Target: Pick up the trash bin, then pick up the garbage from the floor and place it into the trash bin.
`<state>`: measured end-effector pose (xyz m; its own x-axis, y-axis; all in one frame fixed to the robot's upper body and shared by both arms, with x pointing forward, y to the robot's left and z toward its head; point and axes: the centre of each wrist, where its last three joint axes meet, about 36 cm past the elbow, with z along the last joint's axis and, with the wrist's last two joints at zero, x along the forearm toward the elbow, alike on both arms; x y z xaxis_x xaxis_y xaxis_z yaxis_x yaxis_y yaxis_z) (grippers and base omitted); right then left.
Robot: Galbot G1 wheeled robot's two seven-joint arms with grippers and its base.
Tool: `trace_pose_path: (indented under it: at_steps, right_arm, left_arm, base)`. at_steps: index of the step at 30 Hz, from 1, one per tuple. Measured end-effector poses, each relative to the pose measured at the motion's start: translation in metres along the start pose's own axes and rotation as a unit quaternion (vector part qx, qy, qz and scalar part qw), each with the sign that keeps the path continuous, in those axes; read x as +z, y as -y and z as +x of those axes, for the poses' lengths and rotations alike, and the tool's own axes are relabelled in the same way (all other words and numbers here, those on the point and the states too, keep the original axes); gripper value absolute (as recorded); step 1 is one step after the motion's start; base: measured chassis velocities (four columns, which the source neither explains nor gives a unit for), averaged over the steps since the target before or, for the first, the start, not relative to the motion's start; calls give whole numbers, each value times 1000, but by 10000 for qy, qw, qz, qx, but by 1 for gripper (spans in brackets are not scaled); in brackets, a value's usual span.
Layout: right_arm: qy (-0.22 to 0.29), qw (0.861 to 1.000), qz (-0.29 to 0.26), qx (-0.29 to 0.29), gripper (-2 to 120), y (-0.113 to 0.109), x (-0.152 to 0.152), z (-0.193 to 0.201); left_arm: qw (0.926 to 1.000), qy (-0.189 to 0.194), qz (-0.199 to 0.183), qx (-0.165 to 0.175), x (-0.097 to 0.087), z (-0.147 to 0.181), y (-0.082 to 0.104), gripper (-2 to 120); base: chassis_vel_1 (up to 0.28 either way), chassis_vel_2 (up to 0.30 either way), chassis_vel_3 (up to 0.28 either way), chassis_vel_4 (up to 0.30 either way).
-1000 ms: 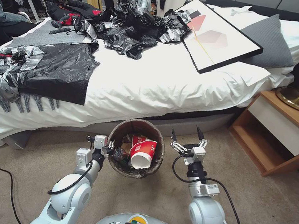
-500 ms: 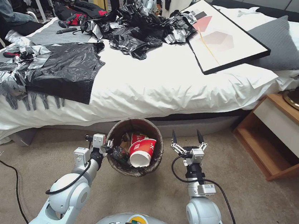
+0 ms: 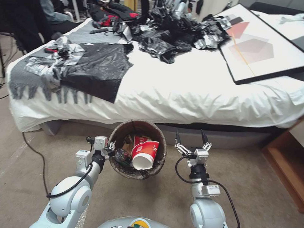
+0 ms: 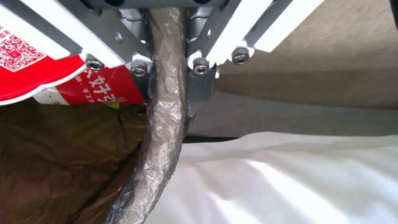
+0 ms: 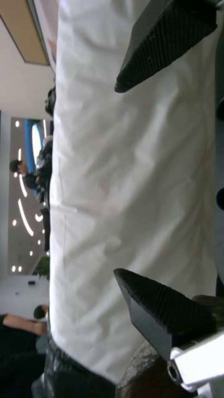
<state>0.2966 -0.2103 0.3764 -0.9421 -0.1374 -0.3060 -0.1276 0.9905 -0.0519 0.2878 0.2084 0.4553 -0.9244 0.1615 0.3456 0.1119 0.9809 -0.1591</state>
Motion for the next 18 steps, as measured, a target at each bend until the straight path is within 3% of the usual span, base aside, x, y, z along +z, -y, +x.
trace_pose_path:
  at_steps: [18]
  right_arm:
    - [-5, 10000, 14, -52, 100, 1, 1, -2]
  left_arm:
    - [10000, 3, -21, -49, 0, 4, -1, 3]
  base:
    - [124, 117, 121, 123]
